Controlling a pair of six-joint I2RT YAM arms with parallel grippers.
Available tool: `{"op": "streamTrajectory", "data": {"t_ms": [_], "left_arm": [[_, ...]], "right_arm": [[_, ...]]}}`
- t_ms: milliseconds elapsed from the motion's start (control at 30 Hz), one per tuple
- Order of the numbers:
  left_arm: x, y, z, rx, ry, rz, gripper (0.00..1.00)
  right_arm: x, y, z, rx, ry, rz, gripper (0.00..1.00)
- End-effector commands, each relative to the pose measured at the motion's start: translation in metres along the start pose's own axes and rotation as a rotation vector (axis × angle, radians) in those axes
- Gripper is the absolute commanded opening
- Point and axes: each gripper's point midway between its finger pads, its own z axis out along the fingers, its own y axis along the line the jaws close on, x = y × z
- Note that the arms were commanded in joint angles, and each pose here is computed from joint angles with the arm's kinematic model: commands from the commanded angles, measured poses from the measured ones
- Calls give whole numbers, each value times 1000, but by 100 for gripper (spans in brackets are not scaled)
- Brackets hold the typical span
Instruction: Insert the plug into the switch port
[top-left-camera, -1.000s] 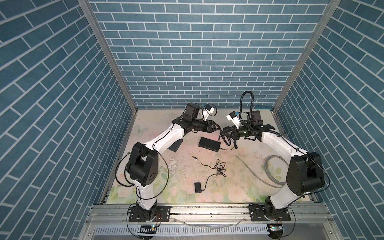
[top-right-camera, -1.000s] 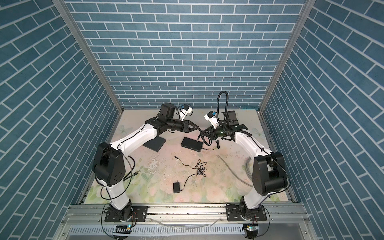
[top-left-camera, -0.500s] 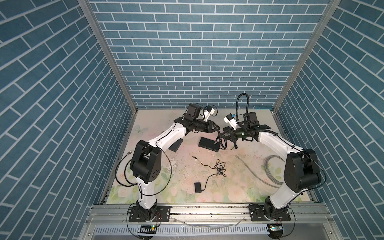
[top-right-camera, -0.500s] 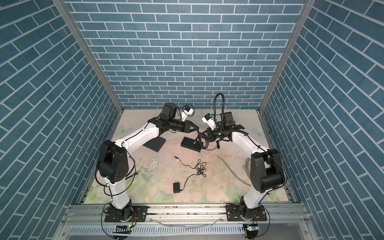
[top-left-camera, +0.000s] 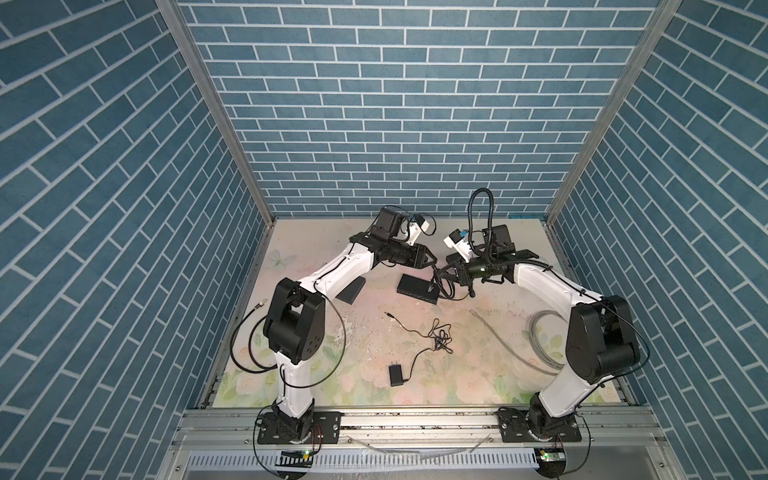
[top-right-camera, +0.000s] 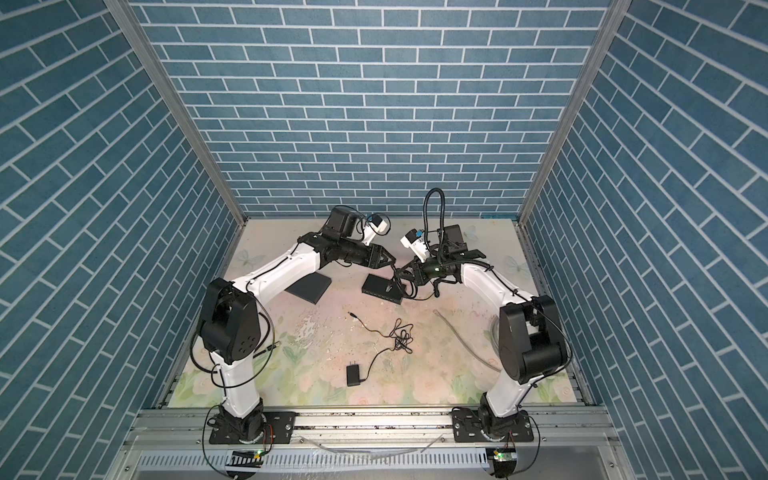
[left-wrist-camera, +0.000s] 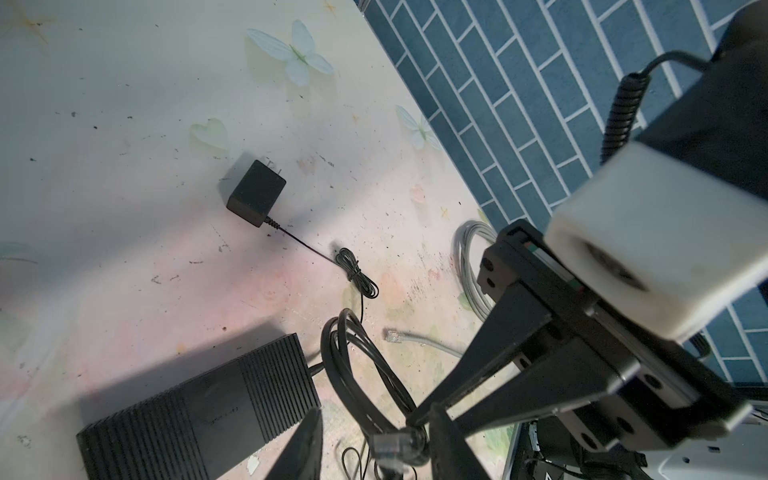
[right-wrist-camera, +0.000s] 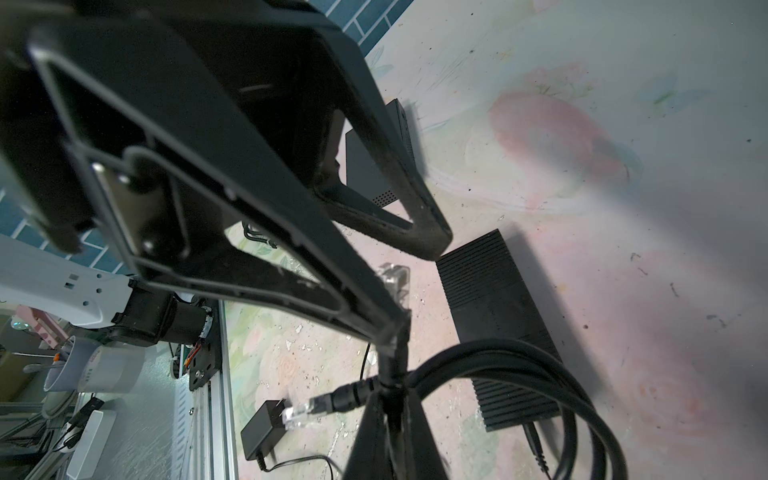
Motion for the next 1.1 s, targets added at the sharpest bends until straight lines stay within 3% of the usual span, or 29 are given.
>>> {"op": "streamTrajectory", "data": {"t_ms": [0, 400, 767, 1067], "left_arm": [[3, -5, 7, 15, 21, 14, 43], [4, -3, 12, 21, 17, -33, 17], [0, 0, 7, -18, -9, -85, 10], [-7, 8, 0, -87, -61, -170, 9]], "right_arm": [[-6, 7, 5, -42, 5, -32, 0], [-4, 3, 9, -34, 16, -21, 0], [-1, 1, 9, -23, 21, -16, 0], [2, -3, 3, 52, -18, -39, 27]]}}
